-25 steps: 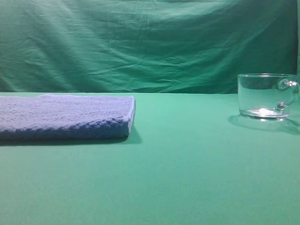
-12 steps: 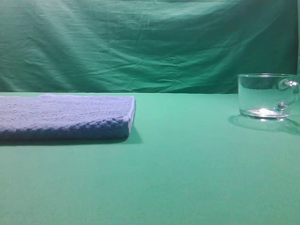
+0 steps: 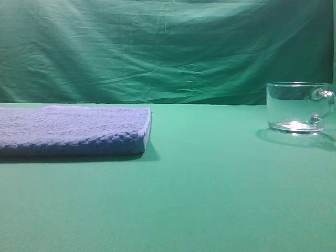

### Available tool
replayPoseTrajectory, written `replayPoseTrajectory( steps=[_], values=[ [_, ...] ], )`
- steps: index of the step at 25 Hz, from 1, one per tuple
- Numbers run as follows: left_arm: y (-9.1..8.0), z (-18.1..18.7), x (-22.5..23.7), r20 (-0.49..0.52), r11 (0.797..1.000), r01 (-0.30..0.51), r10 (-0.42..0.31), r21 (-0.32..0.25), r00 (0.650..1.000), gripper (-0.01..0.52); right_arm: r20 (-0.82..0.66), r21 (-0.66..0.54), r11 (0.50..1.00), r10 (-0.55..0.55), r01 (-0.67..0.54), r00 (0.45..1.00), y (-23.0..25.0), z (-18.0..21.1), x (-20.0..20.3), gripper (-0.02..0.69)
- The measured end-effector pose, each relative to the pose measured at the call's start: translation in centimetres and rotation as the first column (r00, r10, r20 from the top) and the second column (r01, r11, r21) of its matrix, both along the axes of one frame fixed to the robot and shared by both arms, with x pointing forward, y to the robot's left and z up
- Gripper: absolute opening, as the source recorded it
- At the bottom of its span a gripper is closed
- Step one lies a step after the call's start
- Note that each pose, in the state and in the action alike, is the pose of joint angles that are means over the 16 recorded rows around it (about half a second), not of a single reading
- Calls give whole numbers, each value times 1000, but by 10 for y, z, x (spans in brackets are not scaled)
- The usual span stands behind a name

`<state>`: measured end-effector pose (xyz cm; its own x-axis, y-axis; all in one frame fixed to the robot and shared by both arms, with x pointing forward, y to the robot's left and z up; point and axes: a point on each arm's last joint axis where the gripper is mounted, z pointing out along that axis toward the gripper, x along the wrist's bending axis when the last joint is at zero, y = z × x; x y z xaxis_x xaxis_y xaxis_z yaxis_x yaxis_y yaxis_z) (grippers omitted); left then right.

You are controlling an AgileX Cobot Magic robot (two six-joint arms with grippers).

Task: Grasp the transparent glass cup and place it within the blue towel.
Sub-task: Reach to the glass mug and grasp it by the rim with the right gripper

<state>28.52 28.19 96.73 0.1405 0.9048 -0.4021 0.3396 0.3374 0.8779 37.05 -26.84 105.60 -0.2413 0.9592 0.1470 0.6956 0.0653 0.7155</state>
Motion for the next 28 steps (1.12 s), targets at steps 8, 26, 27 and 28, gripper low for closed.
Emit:
replayPoseTrajectory(
  steps=[8,26,27,28],
  values=[
    [0,0,0,0,1000,0,0,0,1000,0,-196,-77,992,86,-103,977,10,-5,55,0],
    [0,0,0,0,1000,0,0,0,1000,0,-371,-165,971,103,-175,923,43,-66,160,413],
    [0,0,0,0,1000,0,0,0,1000,0,-374,-165,971,98,-171,922,44,-70,164,434],
    [0,0,0,0,1000,0,0,0,1000,0,-377,-165,972,94,-167,921,45,-74,167,446]
  ],
)
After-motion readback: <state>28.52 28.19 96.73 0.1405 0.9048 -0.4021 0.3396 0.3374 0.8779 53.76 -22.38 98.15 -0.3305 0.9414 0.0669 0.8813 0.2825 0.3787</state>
